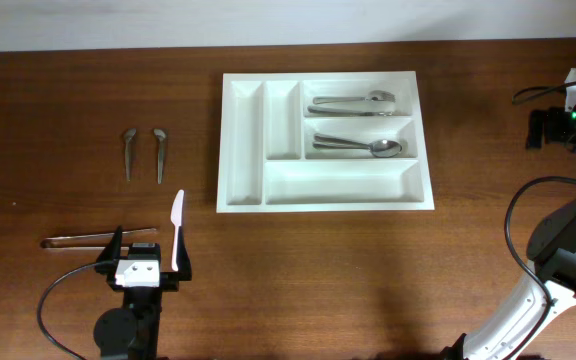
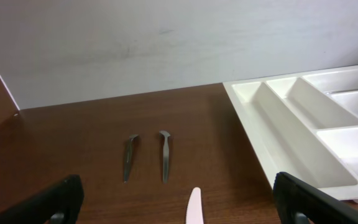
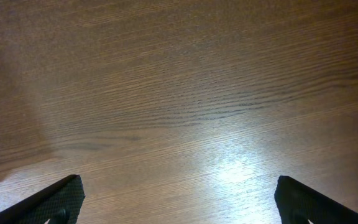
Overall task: Pack container
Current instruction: 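Move the left gripper over the long metal chopsticks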
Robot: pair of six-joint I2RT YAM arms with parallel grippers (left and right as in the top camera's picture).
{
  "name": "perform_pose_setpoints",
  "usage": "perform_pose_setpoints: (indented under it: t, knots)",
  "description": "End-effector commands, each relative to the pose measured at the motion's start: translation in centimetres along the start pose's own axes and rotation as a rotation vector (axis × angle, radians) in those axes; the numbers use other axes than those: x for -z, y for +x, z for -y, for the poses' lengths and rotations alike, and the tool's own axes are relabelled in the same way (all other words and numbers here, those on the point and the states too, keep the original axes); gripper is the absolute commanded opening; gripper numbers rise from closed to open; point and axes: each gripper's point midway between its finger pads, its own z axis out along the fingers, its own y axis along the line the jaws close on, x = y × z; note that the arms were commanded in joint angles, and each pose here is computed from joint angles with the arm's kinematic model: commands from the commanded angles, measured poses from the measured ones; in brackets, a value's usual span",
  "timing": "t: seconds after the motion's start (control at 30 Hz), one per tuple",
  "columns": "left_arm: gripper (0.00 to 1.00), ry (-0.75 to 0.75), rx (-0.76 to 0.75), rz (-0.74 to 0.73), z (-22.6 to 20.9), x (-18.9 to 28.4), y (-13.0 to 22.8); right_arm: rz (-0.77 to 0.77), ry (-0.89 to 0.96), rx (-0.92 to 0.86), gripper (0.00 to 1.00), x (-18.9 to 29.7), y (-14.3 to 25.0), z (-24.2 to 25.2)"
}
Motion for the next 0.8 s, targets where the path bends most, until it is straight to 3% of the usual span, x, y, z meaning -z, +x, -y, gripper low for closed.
perform_pose_setpoints:
  t: [0.0,0.2,0.43,0.6,0.67,0.77]
  knots:
    - [0.99,-0.013,0.039,0.008,-0.2,0.1,-0.3,-0.009,-0.012,-0.016,0.99,-0.5,0.1,0.0]
    - [0.99,-0.009,0.083,-0.049,-0.6,1.3,-2.8,-0.009,-0.012,-0.016,0.99,-0.5,0.1,0.0]
    - [0.99,-0.11,0.075,-0.398,-3.4,3.0,-4.7,-0.009,-0.012,-0.016,0.99,-0.5,0.1,0.0]
    - [0.99,-0.131,0.117,-0.613,-5.0,1.7,-7.5,-0.009,-0.011,-0.017,0.99,-0.5,0.1,0.0]
    - [0.99,-0.105,0.129,-0.641,-5.2,0.0,-9.0,-0.009,-0.012,-0.016,0.99,-0.5,0.1,0.0]
    - [0.99,0.058,0.185,-0.635,-3.1,-3.2,-11.3,-0.009,-0.012,-0.016,0.99,-0.5,0.1,0.0]
